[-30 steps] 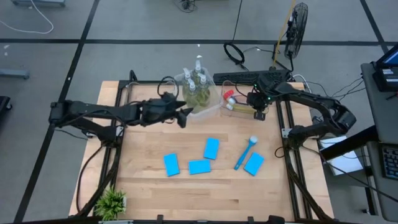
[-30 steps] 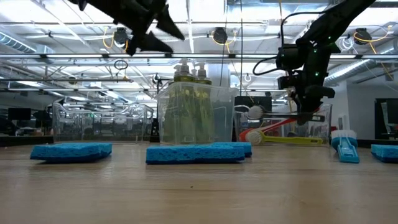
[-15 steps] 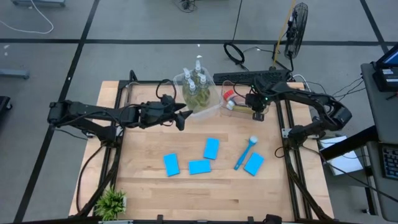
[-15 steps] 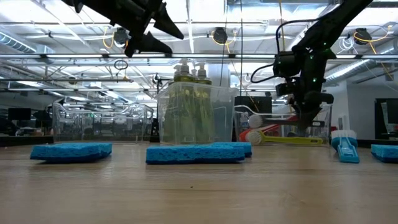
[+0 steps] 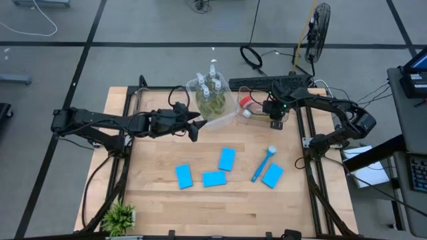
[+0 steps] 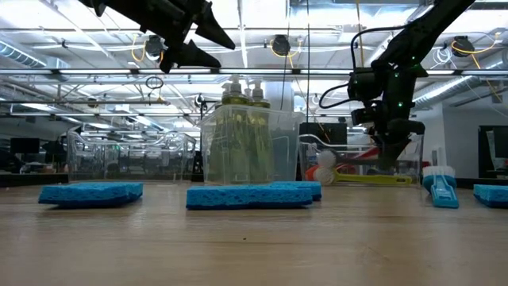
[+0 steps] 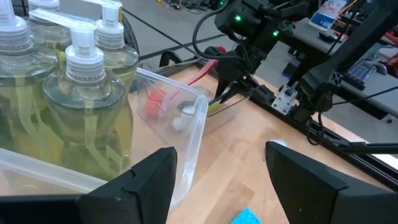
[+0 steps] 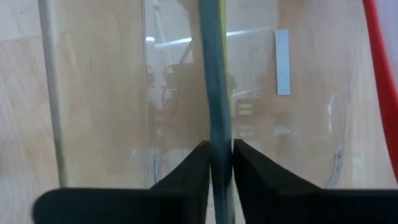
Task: Pick & Place Kitchen Sink Supplies
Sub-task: Put the gray toilet brush into the right transparent bin, then put the blue toilet brush into the right transparent bin
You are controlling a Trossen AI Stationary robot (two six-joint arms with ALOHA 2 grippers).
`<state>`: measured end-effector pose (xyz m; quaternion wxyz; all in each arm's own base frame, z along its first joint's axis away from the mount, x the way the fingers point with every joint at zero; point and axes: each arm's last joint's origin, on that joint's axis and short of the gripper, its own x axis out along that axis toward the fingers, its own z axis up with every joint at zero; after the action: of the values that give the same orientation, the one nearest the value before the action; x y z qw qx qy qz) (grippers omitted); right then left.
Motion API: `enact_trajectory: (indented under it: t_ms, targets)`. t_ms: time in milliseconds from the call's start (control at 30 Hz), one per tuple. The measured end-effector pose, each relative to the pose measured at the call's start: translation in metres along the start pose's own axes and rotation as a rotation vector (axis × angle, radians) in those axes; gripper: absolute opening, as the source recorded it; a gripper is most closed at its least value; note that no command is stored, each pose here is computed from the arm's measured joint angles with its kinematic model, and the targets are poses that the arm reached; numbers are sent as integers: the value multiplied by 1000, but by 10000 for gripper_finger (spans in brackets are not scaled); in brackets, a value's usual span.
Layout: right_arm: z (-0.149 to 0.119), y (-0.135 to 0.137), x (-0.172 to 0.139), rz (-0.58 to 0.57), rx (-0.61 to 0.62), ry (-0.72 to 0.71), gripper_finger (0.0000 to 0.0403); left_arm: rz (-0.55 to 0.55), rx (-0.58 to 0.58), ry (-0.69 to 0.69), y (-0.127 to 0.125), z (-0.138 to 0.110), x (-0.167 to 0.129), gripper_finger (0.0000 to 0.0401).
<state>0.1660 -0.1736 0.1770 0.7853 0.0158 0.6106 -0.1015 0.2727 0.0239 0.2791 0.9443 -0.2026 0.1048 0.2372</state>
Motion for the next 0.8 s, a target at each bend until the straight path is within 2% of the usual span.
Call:
enact_trajectory:
  t_ms: [200, 467, 633, 800]
  targets:
    - [0, 0, -3, -27, 2, 4, 121, 1, 11, 2, 0, 0, 0, 251]
    - [5, 4, -33, -299, -26, -26, 175, 2, 20, 3, 0, 0, 0, 251]
    - [8, 18, -66, -408, 21, -184, 182, 1, 20, 3, 0, 0, 0, 251]
    - [7, 44, -102, -404, 190, -433, 179, 1, 19, 2, 0, 0, 0, 251]
